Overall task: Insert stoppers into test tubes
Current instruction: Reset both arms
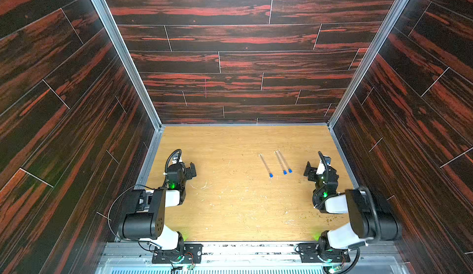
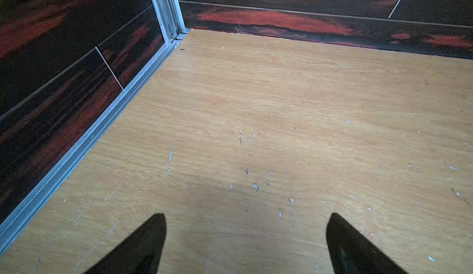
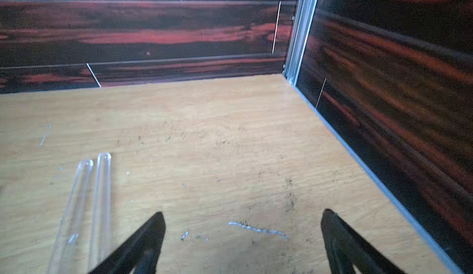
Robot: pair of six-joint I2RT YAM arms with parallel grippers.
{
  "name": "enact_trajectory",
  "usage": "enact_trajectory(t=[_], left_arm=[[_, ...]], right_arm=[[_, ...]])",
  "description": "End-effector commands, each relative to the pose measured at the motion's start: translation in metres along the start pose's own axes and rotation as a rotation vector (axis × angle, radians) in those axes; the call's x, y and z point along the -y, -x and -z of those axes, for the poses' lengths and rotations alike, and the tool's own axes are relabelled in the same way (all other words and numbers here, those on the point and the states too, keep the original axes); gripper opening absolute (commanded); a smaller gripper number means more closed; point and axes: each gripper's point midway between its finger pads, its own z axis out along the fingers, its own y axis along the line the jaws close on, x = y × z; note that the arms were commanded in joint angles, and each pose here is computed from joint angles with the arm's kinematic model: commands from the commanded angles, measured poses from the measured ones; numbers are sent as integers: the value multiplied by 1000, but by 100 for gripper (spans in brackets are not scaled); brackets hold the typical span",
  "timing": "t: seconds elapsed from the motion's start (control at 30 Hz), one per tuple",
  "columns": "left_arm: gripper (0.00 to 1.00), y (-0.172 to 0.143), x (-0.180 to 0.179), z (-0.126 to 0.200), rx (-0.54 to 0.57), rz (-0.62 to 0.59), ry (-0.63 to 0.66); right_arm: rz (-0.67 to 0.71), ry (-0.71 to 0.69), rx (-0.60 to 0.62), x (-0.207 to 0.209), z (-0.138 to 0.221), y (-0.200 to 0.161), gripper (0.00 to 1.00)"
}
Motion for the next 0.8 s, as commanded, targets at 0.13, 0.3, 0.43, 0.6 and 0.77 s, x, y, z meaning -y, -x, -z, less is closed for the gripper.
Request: enact_trajectory(t=[0.13,0.3,0.43,0.6,0.77], left_arm=[[100,16,-3,-1,40,24,14],[100,16,-3,-1,40,24,14],[100,16,-3,-1,40,24,13],[100,16,-3,-1,39,24,14],[100,15,-3,0,39,24,14]], right_arm=[[-51,24,58,-1,-5,17,96],[-47,20,60,-1,-5,17,96],[-48,22,62,-1,-5,18,96],[-49,22,61,-1,-5,18,96],[-48,20,62,-1,-5,18,96]])
